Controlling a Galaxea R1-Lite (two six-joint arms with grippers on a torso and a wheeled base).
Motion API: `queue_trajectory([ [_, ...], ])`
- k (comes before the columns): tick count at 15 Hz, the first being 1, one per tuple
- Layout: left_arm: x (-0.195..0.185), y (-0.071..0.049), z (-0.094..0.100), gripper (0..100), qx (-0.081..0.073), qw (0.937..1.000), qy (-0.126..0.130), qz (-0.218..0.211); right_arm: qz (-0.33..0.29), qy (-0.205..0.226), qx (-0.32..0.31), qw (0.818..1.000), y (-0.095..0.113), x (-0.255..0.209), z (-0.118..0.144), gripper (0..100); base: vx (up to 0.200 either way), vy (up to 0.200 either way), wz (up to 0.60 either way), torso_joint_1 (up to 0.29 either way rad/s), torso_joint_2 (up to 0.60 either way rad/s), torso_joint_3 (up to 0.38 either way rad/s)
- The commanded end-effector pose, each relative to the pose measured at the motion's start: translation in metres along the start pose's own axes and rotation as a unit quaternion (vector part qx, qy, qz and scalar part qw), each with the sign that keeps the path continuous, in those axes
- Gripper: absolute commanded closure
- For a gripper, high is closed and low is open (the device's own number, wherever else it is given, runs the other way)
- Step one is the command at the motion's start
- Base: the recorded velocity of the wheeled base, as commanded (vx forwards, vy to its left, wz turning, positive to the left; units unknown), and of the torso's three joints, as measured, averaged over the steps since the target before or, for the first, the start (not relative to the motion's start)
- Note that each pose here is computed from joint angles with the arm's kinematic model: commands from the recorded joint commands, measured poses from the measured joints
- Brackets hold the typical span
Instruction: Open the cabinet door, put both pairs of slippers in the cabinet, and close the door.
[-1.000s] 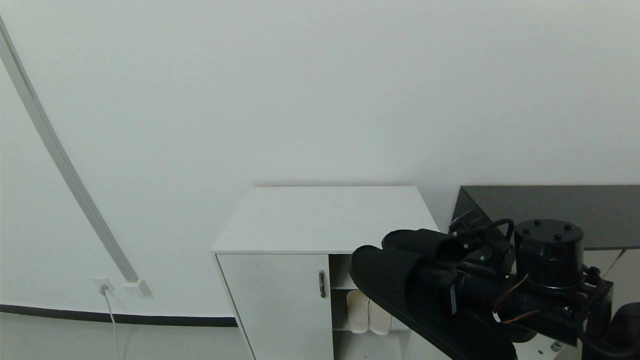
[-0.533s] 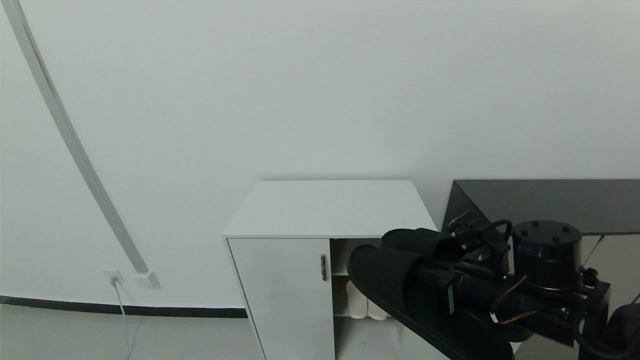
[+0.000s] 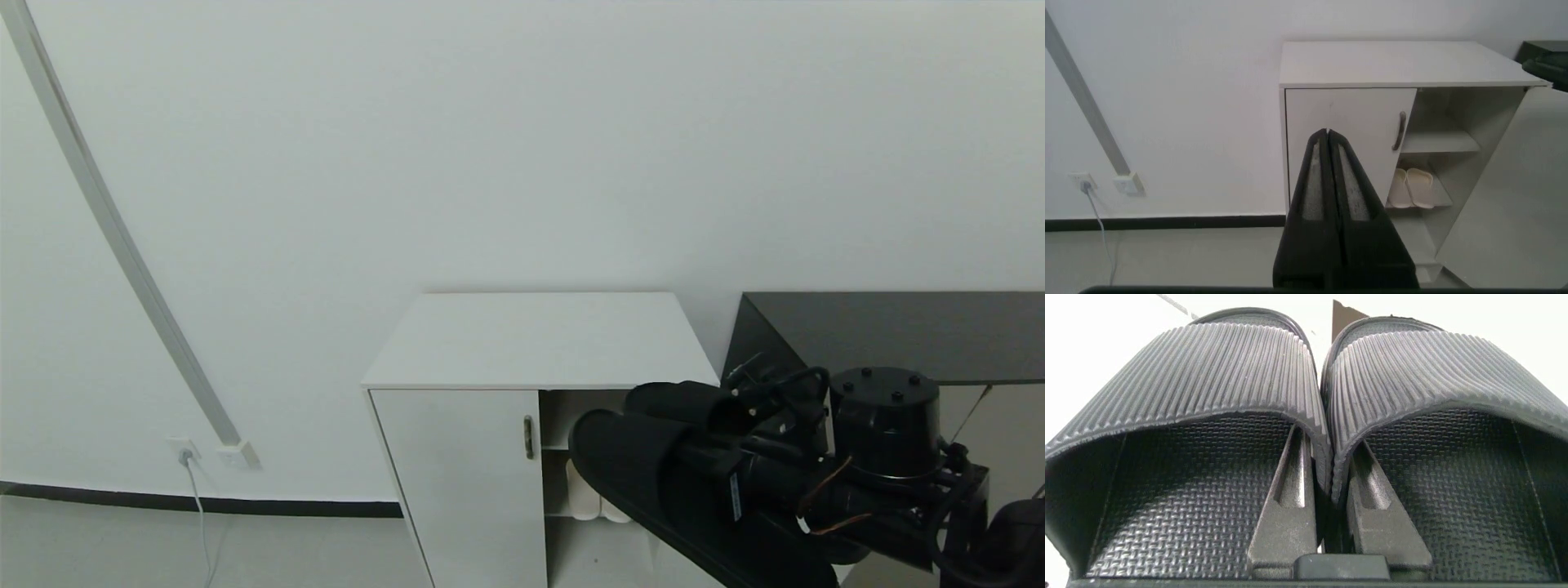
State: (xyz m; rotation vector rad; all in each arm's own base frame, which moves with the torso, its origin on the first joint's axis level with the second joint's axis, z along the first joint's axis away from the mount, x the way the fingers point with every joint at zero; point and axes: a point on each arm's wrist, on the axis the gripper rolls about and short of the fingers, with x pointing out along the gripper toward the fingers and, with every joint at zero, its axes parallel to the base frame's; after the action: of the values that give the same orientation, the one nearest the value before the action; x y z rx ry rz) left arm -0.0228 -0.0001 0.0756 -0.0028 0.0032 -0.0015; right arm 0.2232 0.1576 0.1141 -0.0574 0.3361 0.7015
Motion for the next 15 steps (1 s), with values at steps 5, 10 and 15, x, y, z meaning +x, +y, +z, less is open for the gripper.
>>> queue_trajectory([
  [5, 0.0001, 0.0, -0.0004, 100, -0.001, 1.0, 0.001, 0.001, 0.002, 0.004, -0.004, 1.0, 0.0012, 0.0, -0.002, 100, 0.0, 0.0, 0.0, -0.008, 0.01, 0.013],
  [10, 0.0, 0.0, 0.0, 100, -0.001, 1.0, 0.0, 0.001, 0.003, 0.008, -0.005, 1.0, 0.0012, -0.0005, -0.0044, 100, 0.0, 0.0, 0.0, -0.14, 0.34, 0.177],
  [15, 0.0, 0.0, 0.0, 100, -0.001, 1.0, 0.0, 0.001, 0.004, 0.009, -0.006, 1.0, 0.0021, -0.0008, -0.0051, 100, 0.0, 0.0, 0.0, -0.159, 0.37, 0.204],
])
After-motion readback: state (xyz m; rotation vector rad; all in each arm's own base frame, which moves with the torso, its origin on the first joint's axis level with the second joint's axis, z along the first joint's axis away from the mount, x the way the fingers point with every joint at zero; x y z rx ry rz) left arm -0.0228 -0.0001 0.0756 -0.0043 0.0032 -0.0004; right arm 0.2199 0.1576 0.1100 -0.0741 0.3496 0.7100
